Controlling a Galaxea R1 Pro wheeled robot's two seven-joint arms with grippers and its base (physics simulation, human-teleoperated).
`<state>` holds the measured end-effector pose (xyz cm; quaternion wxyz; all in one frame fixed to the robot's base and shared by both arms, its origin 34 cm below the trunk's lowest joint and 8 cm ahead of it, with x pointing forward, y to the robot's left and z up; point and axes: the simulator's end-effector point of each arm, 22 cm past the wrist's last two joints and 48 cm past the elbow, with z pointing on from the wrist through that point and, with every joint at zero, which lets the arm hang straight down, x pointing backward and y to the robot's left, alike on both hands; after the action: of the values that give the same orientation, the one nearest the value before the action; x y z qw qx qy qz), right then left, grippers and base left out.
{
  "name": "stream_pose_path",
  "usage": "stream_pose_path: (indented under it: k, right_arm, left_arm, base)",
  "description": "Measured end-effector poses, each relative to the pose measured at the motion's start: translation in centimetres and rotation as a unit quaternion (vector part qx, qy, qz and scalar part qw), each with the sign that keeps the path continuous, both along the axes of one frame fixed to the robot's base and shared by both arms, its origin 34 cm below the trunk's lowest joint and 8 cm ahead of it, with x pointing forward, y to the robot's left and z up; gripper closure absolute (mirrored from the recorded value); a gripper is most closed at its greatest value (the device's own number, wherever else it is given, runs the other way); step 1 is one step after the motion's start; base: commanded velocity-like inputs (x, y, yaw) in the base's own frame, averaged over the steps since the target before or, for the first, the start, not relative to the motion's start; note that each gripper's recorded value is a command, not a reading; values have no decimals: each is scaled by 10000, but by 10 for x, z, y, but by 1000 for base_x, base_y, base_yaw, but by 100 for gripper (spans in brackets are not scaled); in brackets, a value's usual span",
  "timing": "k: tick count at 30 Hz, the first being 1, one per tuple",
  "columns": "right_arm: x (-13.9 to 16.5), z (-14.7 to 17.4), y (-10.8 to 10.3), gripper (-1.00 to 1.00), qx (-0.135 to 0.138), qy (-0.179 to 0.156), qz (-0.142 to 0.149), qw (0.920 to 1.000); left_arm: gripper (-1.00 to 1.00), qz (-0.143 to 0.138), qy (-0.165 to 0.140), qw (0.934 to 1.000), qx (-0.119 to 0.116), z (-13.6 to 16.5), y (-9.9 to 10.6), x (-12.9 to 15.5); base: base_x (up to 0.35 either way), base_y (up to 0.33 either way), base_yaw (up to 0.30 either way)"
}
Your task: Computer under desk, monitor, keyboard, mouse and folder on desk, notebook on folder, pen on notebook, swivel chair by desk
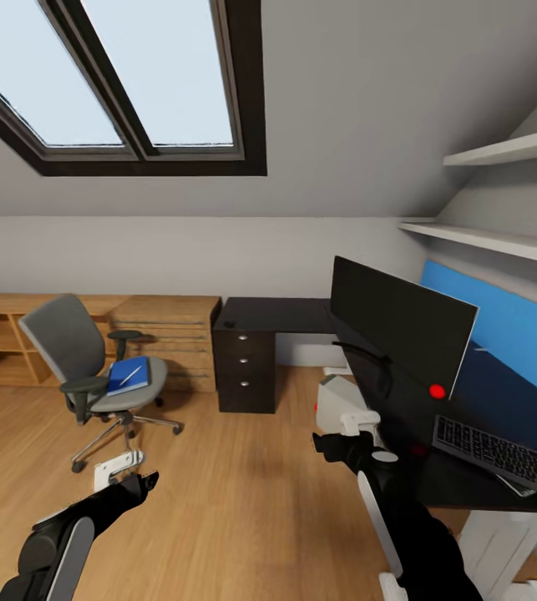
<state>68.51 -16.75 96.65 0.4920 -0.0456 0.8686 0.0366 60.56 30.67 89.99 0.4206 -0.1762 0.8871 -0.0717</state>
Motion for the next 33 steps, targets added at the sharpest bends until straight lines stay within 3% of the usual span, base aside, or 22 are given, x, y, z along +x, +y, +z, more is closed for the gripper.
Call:
stream_pose_path:
  k: [19, 33]
  right_arm:
    - [8, 35, -6, -100, 26, -491, -70, 9988]
    - [8, 33, -10, -100, 40, -471, -114, 9988]
  left_arm:
    - [-100, 14, 178, 9998, -16, -15, 1, -5]
    - [-100, 13, 182, 9998, -21, -16, 0, -5]
  base:
    - [-1, -169, 0]
    - [-258, -103, 0]
